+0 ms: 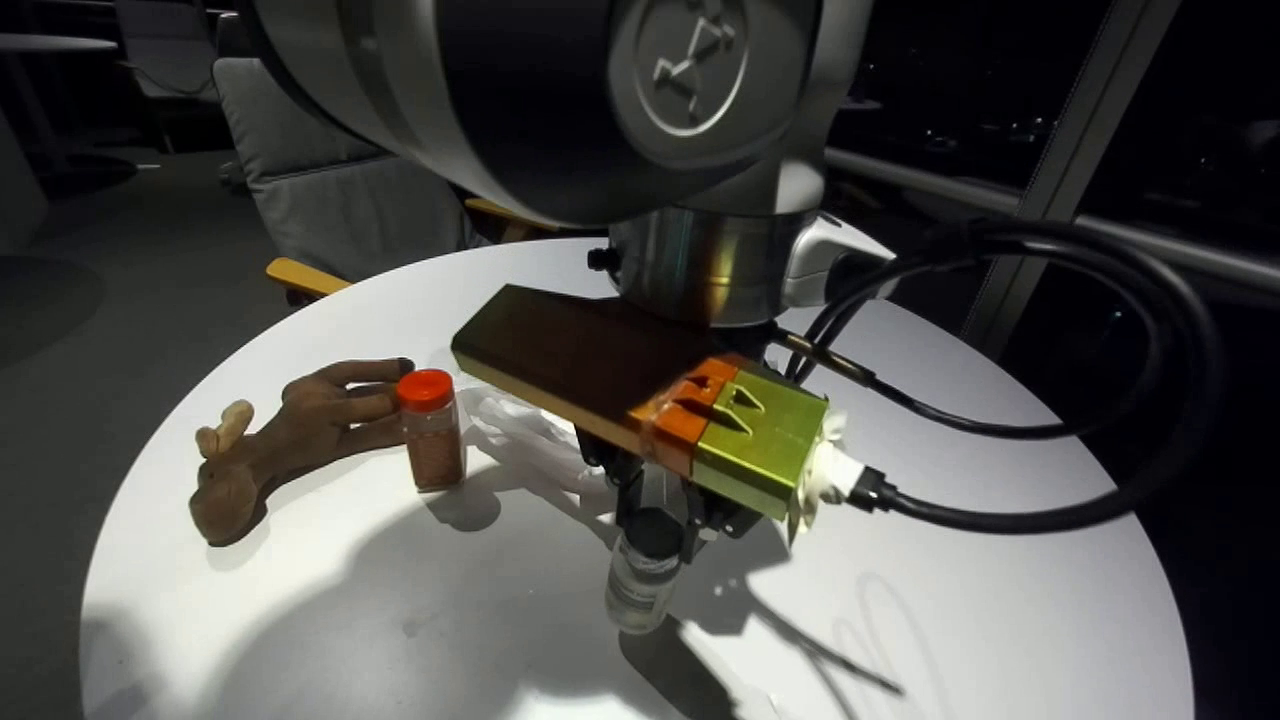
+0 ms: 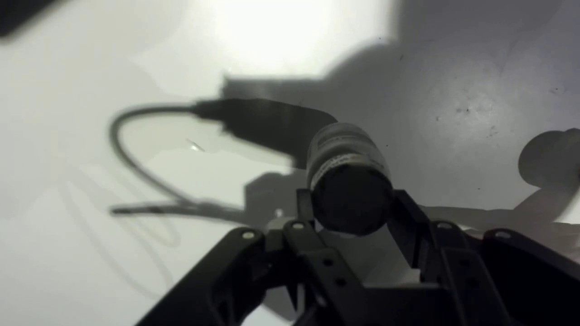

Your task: Pick up the objects from the plastic bag and them on the table.

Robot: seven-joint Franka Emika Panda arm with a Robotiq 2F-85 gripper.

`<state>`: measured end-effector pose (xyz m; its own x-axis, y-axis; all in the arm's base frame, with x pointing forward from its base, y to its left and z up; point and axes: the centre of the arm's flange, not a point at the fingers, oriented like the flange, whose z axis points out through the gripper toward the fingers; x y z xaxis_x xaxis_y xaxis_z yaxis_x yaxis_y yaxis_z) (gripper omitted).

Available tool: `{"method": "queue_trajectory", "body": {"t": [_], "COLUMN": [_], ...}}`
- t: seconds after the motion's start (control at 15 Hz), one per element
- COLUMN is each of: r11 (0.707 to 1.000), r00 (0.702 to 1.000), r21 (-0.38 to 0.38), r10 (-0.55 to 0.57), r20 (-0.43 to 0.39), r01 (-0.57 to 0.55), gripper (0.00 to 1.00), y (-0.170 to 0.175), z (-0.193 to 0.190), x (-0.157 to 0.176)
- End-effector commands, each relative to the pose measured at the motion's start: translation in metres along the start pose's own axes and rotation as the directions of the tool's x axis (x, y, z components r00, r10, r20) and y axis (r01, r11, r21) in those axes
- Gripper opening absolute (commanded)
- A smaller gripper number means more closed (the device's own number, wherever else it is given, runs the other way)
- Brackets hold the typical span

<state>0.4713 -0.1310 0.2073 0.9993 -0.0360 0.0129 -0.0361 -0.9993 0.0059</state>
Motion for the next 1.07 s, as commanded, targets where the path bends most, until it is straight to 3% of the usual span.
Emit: {"method": "queue_trajectory", "body": {"t": [0.0, 0.2, 0.47, 0.6, 0.73, 0.87, 0.93, 1.0], "r11": [1.000, 0.999, 1.000, 1.000, 0.999, 0.994, 0.997, 0.995], "r00": [1.000, 0.999, 0.996, 0.995, 0.996, 0.995, 0.997, 0.996], "r21": [-0.021, -0.033, 0.015, 0.003, 0.010, 0.053, 0.026, 0.037], "r10": [-0.023, -0.018, 0.006, -0.015, -0.035, -0.092, -0.071, -0.090], "r20": [-0.021, -0.042, -0.094, -0.098, -0.077, 0.027, -0.027, 0.004], "r01": [0.022, 0.017, -0.005, 0.016, 0.035, 0.091, 0.072, 0.090], "gripper": [0.77, 1.00, 1.00, 1.00, 1.00, 1.00, 1.00, 1.00], "y": [0.001, 0.004, -0.006, -0.024, -0.045, -0.064, -0.053, -0.063], "z": [-0.001, -0.018, -0.060, -0.078, -0.089, -0.105, -0.085, -0.090], "x": [0.004, 0.007, 0.026, 0.046, 0.066, 0.074, 0.057, 0.061]}}
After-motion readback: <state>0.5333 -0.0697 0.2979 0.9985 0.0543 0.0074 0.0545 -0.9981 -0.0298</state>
